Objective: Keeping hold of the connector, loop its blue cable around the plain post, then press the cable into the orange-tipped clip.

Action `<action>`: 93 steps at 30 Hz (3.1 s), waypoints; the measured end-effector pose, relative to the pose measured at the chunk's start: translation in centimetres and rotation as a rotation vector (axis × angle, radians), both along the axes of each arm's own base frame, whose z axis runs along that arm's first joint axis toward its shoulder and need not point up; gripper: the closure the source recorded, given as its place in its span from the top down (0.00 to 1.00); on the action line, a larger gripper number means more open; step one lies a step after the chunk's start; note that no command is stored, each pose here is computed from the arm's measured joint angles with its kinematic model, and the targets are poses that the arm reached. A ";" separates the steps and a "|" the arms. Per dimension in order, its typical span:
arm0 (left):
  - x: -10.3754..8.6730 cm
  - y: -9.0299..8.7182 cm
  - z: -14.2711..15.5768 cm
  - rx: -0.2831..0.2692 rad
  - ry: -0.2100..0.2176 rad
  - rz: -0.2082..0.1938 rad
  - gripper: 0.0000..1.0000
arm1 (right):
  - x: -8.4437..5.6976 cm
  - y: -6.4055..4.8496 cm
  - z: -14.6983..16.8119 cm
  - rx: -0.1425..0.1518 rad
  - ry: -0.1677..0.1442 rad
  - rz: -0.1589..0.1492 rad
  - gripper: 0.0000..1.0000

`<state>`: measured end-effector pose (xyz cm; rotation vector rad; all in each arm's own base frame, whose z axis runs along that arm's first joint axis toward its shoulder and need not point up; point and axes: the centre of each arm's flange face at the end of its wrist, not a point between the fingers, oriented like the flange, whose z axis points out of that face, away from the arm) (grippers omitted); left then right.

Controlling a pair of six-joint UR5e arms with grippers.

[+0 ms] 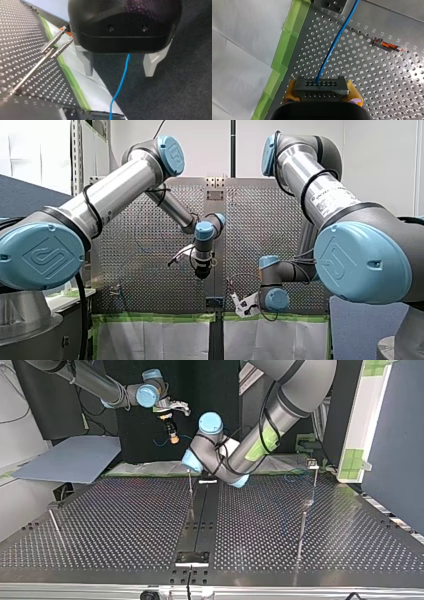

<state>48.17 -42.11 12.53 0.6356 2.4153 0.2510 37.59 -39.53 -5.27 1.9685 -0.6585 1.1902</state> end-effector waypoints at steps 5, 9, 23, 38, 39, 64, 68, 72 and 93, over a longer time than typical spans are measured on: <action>0.7 -0.1 -0.1 -0.015 -0.033 -0.002 1.00 | 0.0 0.0 0.0 0.000 0.000 0.000 0.00; 1.0 -0.1 -0.9 -0.005 -0.032 -0.001 1.00 | 0.0 0.0 0.0 -0.001 -0.001 0.000 0.00; 1.7 0.1 -4.9 0.052 -0.011 0.012 1.00 | 0.1 0.0 0.0 -0.003 -0.001 0.002 0.00; 3.1 -0.9 -6.5 0.005 -0.077 0.003 1.00 | 0.4 0.1 0.1 -0.003 -0.001 0.007 0.00; 3.2 -0.9 -6.5 0.004 -0.080 0.005 1.00 | 0.4 0.1 0.1 -0.003 0.000 0.007 0.00; 5.1 -0.9 -16.5 0.033 -0.055 0.033 1.00 | 0.7 0.1 0.2 -0.002 0.010 0.016 0.00; 4.9 -0.4 -18.7 0.044 -0.037 0.036 1.00 | 0.7 0.1 0.1 -0.001 0.014 0.017 0.00; 4.6 0.3 -20.7 0.061 -0.016 0.042 1.00 | 0.7 0.1 0.2 -0.001 0.019 0.017 0.00; 5.0 0.9 -21.6 0.071 -0.020 0.045 0.62 | 0.7 0.1 0.2 0.001 0.029 0.016 0.00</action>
